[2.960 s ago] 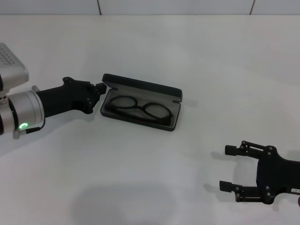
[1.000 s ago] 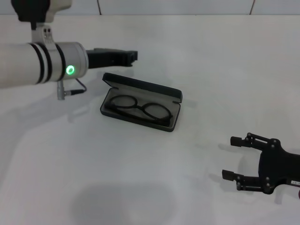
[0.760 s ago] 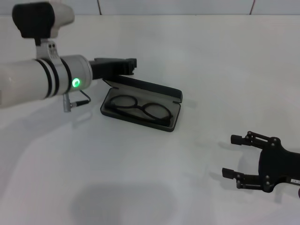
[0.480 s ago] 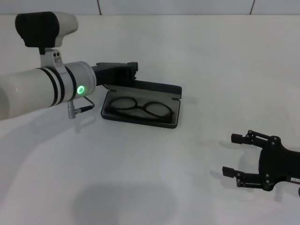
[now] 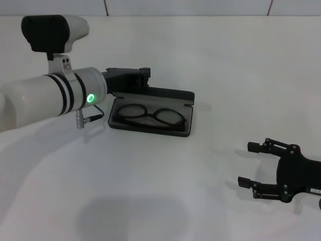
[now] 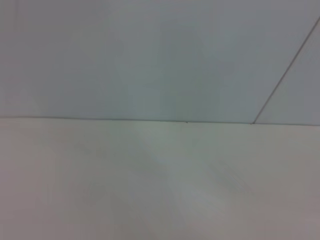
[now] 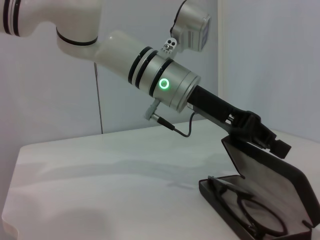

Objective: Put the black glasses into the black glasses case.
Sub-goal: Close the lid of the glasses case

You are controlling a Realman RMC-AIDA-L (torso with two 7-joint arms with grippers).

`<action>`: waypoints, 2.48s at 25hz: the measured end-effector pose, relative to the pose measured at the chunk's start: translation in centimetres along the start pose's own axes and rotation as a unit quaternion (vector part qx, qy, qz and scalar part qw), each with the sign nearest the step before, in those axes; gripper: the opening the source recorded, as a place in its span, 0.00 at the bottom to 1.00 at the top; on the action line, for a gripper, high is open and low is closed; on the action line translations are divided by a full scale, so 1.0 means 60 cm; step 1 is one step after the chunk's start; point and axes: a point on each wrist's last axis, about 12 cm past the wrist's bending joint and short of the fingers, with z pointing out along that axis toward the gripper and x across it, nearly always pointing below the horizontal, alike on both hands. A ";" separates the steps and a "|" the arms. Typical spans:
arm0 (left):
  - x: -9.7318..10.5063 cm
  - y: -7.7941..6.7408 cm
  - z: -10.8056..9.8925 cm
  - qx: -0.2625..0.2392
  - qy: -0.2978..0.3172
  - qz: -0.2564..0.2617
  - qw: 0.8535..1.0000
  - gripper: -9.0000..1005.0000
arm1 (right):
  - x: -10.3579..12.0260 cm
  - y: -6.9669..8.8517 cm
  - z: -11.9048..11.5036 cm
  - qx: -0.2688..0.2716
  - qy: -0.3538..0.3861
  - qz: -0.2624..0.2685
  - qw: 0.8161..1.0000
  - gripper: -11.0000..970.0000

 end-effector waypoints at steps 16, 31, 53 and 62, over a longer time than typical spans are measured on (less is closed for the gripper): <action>0.034 -0.006 -0.002 -0.004 0.015 0.019 1.000 0.01 | -0.002 -0.003 0.001 0.000 0.000 -0.004 1.000 0.85; 0.061 -0.021 -0.003 0.000 -0.009 0.068 0.998 0.01 | -0.005 -0.006 0.001 -0.001 0.000 -0.005 1.000 0.85; 0.103 -0.004 -0.011 0.041 -0.067 0.082 0.994 0.01 | -0.005 -0.008 0.004 0.000 0.002 -0.004 1.000 0.85; 0.120 -0.001 -0.015 0.058 -0.083 0.111 0.989 0.01 | -0.007 -0.009 0.004 0.000 0.002 -0.004 1.000 0.85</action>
